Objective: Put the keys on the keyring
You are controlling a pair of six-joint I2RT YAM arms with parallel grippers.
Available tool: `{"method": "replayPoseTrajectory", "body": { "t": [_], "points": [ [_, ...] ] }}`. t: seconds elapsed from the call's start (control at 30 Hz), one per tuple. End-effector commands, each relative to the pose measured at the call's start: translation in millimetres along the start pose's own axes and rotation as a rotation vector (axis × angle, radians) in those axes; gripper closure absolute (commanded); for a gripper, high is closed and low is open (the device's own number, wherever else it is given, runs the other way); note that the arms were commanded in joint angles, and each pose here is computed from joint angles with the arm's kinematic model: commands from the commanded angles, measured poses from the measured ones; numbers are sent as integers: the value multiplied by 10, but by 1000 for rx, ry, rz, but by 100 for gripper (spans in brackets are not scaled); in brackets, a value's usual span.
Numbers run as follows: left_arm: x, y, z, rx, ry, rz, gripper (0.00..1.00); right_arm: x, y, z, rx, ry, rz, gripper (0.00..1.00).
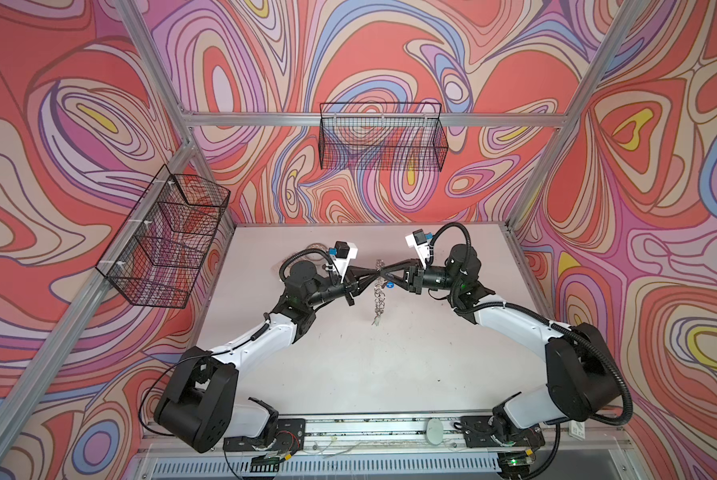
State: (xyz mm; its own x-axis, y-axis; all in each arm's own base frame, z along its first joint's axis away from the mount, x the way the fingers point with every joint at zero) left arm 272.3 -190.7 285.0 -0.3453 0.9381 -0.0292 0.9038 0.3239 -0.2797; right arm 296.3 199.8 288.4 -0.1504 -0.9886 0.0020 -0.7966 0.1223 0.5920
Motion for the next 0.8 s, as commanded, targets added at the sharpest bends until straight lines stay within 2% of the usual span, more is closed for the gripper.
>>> {"method": "replayPoseTrajectory", "body": {
  "t": [0.0, 0.23, 0.57, 0.77],
  "points": [
    [43, -102, -139, -75, -56, 1, 100, -19, -10, 97, -13, 28, -12, 82],
    [67, -111, -139, -77, -58, -14, 100, -19, -31, 135, -27, 37, -7, 99],
    [90, -132, -62, -39, -16, 0, 100, -37, -70, 107, -9, 41, 30, 100],
    [155, -172, -21, -24, 42, 2, 97, 1, -48, 73, 95, 20, 107, 100]
  ]
}}
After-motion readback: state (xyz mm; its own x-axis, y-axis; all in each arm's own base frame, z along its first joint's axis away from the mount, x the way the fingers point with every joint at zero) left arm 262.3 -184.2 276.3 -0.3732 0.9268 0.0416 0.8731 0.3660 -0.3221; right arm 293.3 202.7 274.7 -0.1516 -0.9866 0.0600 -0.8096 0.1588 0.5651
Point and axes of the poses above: each gripper's point midway between its finger pads, its own x axis back along the fingers, its own y axis along the line the jaws close on, z = x × y, the point moved 10 cm from there along x, back along the fingers, and after that the axes turned 1 degree about -x, right-handed, at the moved point
